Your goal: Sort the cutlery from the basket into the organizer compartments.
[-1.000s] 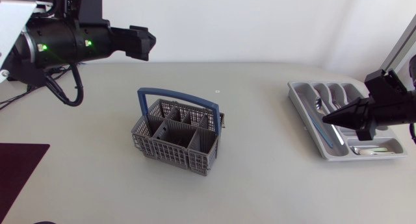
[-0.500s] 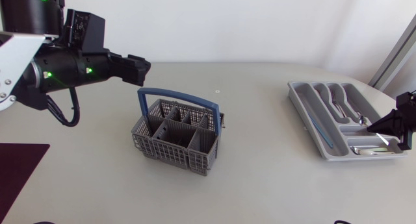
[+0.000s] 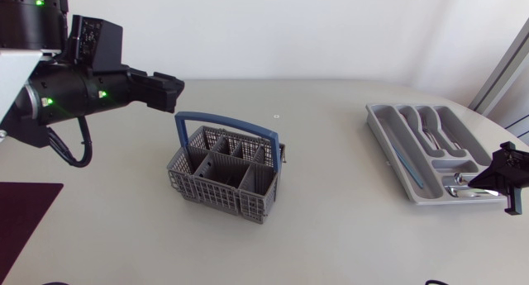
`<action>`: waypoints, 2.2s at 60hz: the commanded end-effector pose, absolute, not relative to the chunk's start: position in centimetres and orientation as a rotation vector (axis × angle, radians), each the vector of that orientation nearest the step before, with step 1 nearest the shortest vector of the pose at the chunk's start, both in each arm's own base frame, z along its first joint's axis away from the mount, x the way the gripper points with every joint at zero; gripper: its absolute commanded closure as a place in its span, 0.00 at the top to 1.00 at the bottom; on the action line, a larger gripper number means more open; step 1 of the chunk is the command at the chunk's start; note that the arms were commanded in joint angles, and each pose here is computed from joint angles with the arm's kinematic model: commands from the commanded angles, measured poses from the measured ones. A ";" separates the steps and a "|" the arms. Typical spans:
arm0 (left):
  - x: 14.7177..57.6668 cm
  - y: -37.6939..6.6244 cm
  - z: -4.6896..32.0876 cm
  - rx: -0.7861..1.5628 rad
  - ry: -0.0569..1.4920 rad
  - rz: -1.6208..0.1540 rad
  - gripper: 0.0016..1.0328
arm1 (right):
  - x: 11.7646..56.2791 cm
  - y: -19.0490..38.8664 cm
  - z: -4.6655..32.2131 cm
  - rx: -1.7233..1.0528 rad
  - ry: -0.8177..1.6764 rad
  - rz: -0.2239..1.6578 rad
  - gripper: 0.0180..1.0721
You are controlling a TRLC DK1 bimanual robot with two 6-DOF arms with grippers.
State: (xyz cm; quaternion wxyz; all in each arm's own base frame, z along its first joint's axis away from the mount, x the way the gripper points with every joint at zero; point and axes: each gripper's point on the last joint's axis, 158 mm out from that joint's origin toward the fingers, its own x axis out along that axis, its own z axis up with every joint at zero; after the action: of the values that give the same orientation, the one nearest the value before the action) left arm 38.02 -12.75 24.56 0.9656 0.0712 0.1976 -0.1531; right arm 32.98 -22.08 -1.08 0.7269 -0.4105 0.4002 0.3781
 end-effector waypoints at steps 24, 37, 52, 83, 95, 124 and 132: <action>37.3 -10.9 21.4 0.183 0.473 -0.285 0.91 | 33.4 -20.3 3.4 -0.931 0.775 0.695 0.58; 36.5 -11.1 18.2 0.218 0.549 -0.324 0.90 | 33.4 -13.8 9.3 -0.849 0.666 0.665 0.58; 35.8 -9.8 15.5 0.208 0.616 -0.360 0.84 | 32.1 -2.6 11.1 -0.725 0.608 0.748 0.58; 35.0 -6.0 10.1 0.177 0.738 -0.393 0.21 | 32.3 16.3 9.1 -0.545 0.596 0.934 0.24; 35.2 -5.8 7.3 0.183 0.808 -0.435 0.04 | 32.5 20.3 7.3 -0.491 0.641 1.003 0.05; 34.1 -11.3 4.2 0.084 0.935 -0.717 0.03 | 35.3 26.2 6.6 -0.419 0.663 1.074 0.05; 34.1 -12.0 4.1 0.055 0.947 -0.752 0.03 | 36.9 26.8 6.7 -0.411 0.660 1.067 0.05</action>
State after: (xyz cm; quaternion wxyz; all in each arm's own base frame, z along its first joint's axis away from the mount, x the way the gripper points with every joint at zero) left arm 33.69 -10.61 3.50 0.8292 0.0278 0.4557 -0.3226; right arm 35.79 25.52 5.94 0.7860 -0.2054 0.3150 0.4906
